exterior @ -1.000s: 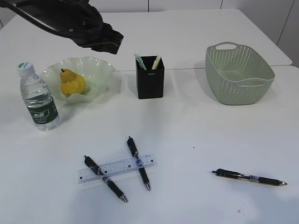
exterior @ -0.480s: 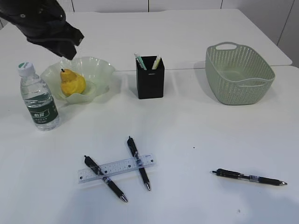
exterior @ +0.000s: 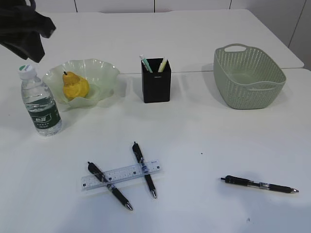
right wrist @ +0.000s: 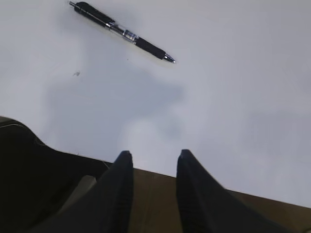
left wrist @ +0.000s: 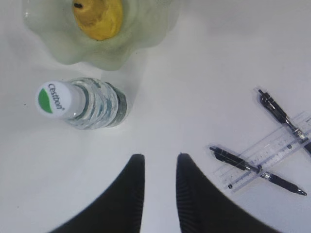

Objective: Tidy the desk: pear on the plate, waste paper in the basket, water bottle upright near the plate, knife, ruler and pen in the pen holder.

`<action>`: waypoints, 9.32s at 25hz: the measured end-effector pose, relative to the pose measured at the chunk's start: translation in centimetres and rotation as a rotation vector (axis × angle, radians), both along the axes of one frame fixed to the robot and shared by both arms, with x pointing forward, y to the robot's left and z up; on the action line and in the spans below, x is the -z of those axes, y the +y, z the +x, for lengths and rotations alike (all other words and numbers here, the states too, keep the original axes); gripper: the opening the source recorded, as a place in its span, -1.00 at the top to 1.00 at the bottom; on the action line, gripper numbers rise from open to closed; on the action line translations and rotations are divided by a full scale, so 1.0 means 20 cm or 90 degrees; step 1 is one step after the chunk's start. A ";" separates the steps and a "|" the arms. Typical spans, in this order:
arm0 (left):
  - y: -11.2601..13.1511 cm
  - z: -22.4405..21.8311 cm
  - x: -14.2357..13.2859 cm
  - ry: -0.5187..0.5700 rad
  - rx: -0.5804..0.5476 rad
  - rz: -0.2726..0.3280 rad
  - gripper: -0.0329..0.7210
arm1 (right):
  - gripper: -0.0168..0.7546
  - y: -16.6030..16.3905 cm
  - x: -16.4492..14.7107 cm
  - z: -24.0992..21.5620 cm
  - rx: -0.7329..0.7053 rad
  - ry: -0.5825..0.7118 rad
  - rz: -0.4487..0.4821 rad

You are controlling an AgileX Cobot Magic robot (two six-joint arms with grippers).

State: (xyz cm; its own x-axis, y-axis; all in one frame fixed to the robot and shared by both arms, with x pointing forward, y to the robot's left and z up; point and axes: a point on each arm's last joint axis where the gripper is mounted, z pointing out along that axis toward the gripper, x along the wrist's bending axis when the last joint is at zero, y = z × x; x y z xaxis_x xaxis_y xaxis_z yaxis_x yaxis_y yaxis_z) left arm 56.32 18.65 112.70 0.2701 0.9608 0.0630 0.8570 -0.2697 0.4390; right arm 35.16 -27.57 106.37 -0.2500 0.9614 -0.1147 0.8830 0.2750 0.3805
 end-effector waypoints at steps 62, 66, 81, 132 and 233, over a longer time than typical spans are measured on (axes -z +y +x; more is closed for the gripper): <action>0.53 -0.79 0.01 -0.024 -0.200 0.066 -0.29 | 0.28 0.39 0.00 0.66 -0.278 0.135 0.057; 0.54 -0.79 0.01 -0.026 -0.200 0.071 -0.29 | 0.28 0.42 -0.01 0.77 -0.248 0.168 0.048; 0.54 -0.79 0.01 -0.027 -0.201 0.075 -0.21 | 0.28 0.95 0.05 1.06 -0.412 0.127 -0.032; 0.54 -0.79 0.00 -0.029 -0.201 0.075 -0.15 | -0.45 1.30 0.41 1.08 -0.805 0.150 -0.049; 0.54 -0.79 0.00 -0.029 -0.201 0.075 -0.15 | -0.52 1.43 0.82 1.14 -0.999 0.113 -0.079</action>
